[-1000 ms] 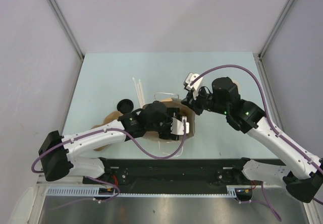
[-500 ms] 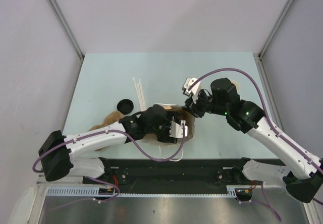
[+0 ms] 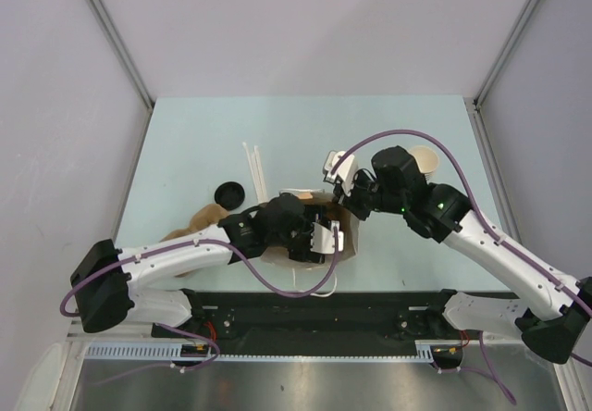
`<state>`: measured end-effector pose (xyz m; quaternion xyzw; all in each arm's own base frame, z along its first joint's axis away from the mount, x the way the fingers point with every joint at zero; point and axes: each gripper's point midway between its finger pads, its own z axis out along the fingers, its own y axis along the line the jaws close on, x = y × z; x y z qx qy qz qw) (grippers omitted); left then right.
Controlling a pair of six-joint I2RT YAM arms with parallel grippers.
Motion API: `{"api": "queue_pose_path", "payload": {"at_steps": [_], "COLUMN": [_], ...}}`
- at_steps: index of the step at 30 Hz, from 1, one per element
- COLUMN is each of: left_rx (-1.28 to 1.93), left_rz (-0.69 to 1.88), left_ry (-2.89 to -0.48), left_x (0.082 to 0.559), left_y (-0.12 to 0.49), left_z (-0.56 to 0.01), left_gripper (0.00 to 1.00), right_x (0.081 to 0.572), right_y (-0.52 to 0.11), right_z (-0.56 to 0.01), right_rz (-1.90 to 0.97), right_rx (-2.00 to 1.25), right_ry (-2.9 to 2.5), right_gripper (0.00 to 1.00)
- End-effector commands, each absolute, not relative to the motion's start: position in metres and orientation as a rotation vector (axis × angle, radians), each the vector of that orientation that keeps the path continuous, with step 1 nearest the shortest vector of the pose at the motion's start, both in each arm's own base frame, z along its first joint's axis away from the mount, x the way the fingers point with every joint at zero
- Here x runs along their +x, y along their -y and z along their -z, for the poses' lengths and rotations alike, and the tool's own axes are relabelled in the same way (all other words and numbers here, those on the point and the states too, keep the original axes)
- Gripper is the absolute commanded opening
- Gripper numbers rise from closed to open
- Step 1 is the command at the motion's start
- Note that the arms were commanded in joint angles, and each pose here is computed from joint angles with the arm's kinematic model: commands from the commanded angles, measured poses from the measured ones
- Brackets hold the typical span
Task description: Pack the takeout coffee
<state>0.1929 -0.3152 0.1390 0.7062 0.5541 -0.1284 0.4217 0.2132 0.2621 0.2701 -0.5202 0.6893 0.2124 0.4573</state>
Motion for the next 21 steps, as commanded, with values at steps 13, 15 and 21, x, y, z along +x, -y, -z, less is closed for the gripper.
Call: {"api": "queue_pose_path", "payload": {"at_steps": [13, 15, 21], "left_rx": [1.695, 1.693, 1.701], "left_rz": [0.300, 0.283, 0.262], "left_ry": [-1.437, -1.448, -1.490], "left_x": [0.200, 0.202, 0.206], "left_y": [0.321, 0.319, 0.320], "left_z": [-0.127, -0.125, -0.119], "left_gripper": [0.18, 0.18, 0.18], "right_x": [0.209, 0.208, 0.206], "right_y": [-0.268, -0.269, -0.270], "right_z": [-0.298, -0.297, -0.296], "right_rz": [-0.461, -0.465, -0.470], "right_rx": [-1.257, -1.261, -1.268], "right_ry": [-1.598, -1.597, -1.596], "right_gripper": [0.00, 0.00, 0.00]}}
